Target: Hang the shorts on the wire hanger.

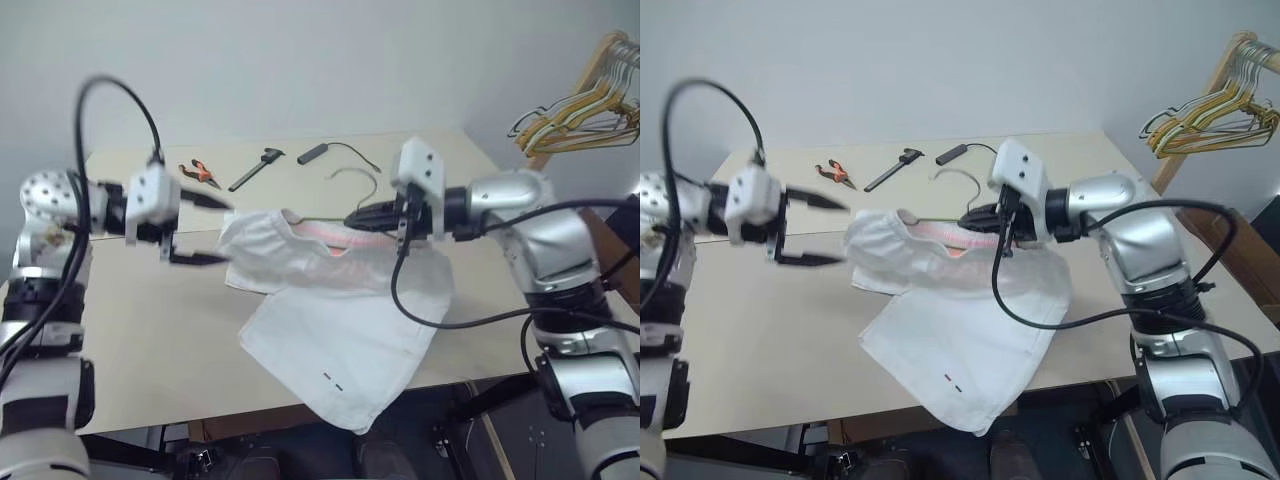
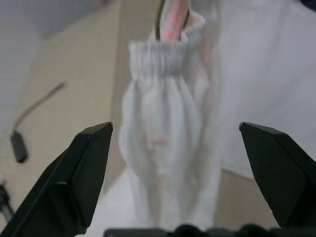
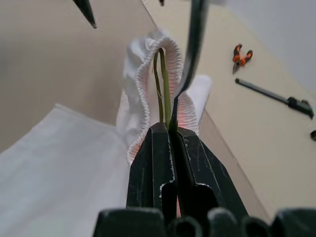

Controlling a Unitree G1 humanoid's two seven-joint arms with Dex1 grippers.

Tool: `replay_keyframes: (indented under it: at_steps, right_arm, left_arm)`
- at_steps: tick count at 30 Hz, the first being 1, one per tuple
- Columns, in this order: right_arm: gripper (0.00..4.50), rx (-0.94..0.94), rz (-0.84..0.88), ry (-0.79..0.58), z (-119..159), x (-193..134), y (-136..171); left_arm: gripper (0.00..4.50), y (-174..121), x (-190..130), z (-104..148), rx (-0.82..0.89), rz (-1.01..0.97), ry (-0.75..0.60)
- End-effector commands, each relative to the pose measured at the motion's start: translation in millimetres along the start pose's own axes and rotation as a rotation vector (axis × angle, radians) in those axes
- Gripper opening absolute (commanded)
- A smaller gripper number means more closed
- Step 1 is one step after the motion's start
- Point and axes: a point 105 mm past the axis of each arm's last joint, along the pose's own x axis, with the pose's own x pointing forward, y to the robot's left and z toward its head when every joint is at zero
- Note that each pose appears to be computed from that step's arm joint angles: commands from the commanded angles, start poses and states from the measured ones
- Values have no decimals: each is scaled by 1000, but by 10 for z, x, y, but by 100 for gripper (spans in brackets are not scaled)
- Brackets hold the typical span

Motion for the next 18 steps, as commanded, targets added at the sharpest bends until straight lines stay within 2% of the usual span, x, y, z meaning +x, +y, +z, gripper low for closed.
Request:
replay_keyframes:
  at_steps: [1, 7, 8, 10, 18]
  right_arm:
    - [0, -50, 17, -24, 158, -31, 30]
    - [0, -83, 37, -34, 238, -3, 66]
    - [0, -85, 40, -36, 246, -5, 71]
    - [0, -89, 45, -37, 257, -11, 85]
    - [0, -84, 46, -37, 265, -40, 111]
  left_arm:
    - [448, 21, 237, -55, -3, -11, 12]
    - [448, -8, 594, -300, 13, -88, 118]
    - [408, 1, 619, -305, 8, -91, 116]
    - [362, 9, 681, -313, 11, -98, 111]
    - [118, -28, 734, -340, 7, -124, 88]
